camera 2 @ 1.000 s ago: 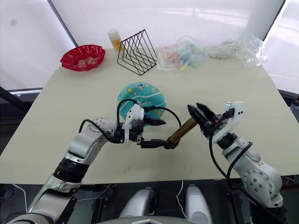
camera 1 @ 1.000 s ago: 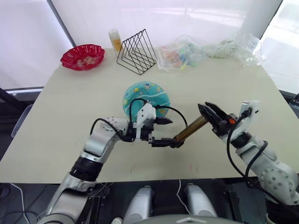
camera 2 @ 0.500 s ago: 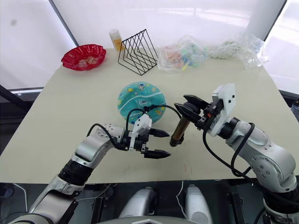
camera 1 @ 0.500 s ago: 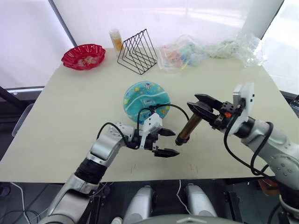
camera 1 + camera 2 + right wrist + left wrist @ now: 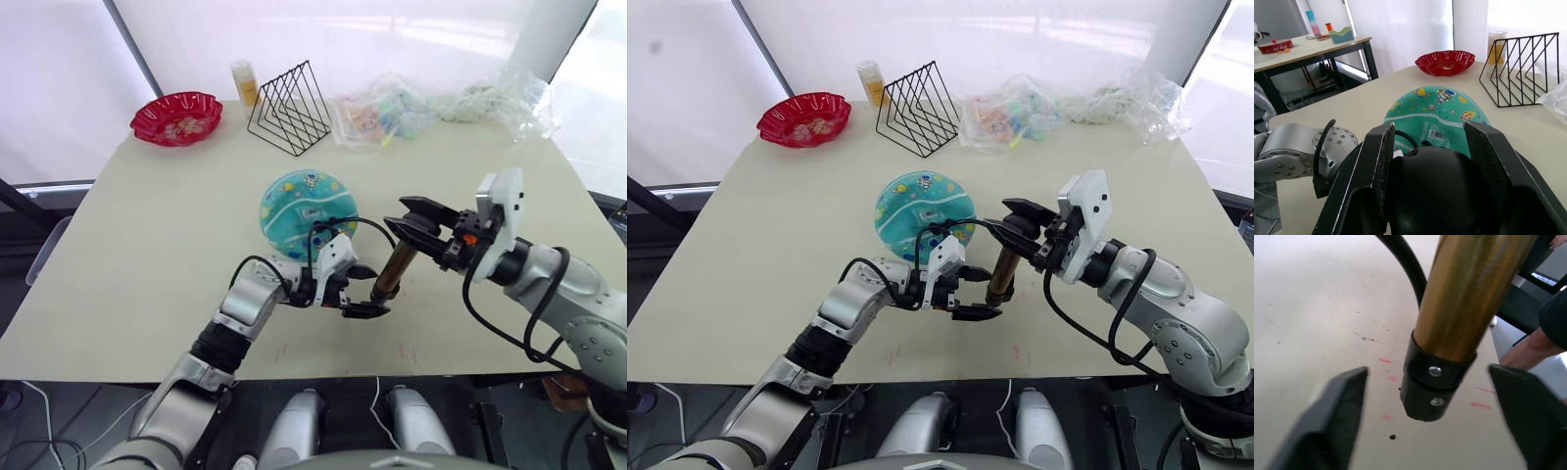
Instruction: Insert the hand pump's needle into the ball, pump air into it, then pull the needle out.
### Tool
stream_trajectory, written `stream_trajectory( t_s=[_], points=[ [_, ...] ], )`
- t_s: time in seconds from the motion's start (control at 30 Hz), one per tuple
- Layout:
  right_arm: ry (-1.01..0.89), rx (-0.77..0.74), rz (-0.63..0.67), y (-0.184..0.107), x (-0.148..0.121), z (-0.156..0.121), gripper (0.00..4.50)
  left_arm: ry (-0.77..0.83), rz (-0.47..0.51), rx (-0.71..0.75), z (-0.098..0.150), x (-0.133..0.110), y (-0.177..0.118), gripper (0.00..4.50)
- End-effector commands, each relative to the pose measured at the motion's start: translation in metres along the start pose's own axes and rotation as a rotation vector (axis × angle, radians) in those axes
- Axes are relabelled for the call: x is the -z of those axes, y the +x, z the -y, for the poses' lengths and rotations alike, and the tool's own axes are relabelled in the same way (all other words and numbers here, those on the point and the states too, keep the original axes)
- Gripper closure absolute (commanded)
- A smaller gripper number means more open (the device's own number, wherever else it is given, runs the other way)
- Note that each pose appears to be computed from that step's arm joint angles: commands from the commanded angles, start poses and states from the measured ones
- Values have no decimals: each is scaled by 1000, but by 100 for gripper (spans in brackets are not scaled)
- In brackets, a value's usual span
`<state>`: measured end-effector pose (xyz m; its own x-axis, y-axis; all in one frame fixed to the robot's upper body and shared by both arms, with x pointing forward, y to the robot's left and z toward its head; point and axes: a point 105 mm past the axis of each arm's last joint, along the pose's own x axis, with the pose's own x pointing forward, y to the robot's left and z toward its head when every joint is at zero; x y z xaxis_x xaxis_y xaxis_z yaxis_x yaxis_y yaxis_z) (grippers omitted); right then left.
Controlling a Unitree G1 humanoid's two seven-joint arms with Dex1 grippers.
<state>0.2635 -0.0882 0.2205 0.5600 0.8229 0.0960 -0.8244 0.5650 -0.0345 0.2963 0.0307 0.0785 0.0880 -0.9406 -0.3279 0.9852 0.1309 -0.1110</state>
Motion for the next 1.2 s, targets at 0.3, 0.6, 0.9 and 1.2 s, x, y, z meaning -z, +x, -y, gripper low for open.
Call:
stream_trajectory(
  t_s=[0.3,0.6,0.9,1.2],
  points=[
    [-58,-25,46,0,-15,-9,273,63,-8,17,4,-2,3,279],
    [-63,-11,45,-1,-15,-5,273,102,-8,12,7,3,6,279],
    [-142,-28,-18,-3,-6,-7,273,114,10,-9,12,23,29,279],
    [-212,-41,-79,-9,13,-11,273,132,49,-14,4,25,56,279]
  ],
)
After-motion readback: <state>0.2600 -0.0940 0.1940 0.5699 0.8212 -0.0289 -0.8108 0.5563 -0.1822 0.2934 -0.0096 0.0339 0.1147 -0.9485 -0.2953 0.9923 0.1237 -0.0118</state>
